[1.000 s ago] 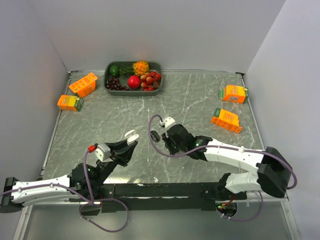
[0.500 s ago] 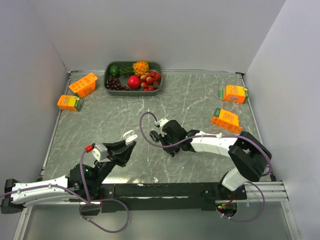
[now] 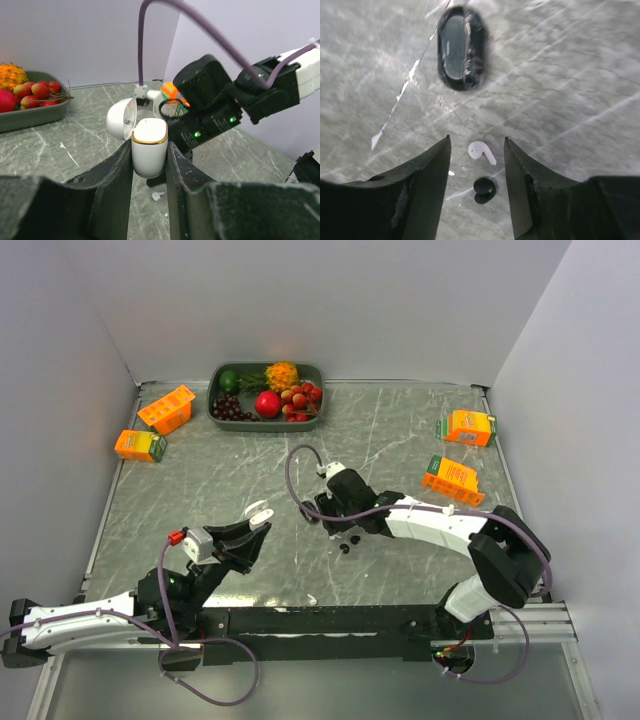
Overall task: Insert the wireless bluetooth earbuds into the charging case
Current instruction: Pick up the earbud from the center of the board.
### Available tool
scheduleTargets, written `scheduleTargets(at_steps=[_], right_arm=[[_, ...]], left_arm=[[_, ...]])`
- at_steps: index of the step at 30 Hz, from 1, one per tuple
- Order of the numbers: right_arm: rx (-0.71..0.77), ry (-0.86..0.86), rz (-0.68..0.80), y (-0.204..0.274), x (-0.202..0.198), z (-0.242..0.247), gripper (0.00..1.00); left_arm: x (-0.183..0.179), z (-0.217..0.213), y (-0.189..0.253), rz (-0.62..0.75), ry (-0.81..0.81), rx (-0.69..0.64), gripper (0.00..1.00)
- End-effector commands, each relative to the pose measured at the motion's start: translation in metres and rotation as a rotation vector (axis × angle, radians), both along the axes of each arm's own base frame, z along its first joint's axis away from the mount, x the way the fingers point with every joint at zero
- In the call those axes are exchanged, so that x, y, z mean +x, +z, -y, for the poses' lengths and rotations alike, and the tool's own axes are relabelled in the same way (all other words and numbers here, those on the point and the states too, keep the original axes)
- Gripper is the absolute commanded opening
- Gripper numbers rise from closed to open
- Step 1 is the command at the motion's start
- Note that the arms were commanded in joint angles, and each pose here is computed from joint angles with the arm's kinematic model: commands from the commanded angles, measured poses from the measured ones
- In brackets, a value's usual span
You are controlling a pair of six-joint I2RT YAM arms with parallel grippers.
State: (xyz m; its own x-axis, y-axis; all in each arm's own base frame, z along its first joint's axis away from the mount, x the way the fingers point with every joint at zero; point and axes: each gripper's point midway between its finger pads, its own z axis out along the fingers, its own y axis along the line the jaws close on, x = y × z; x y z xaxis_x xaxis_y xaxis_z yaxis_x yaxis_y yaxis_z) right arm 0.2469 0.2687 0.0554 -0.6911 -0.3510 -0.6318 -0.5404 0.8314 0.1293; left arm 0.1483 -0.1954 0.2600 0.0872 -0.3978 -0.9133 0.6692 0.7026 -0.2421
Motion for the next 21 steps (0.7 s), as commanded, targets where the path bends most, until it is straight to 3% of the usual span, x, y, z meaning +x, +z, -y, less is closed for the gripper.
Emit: scheduleTargets(at_steps=[1, 10, 21], right_arm=[[0.036, -0.089, 0.071, 0.044, 0.01, 0.0, 0.5], [-0.153, 0.098, 0.084, 0.008, -0.029, -0.005, 0.42], [-0.281, 0.07, 0.079, -0.021, -0.018, 0.001, 0.44]], left_arm=[[-0.001, -0.003, 0.007, 0.003, 0.001, -0.03, 0.01], [-0.001, -0.004, 0.006, 0.0, 0.0, -0.036, 0.01], [-0.001, -0.005, 0.006, -0.003, 0.001, -0.027, 0.01]])
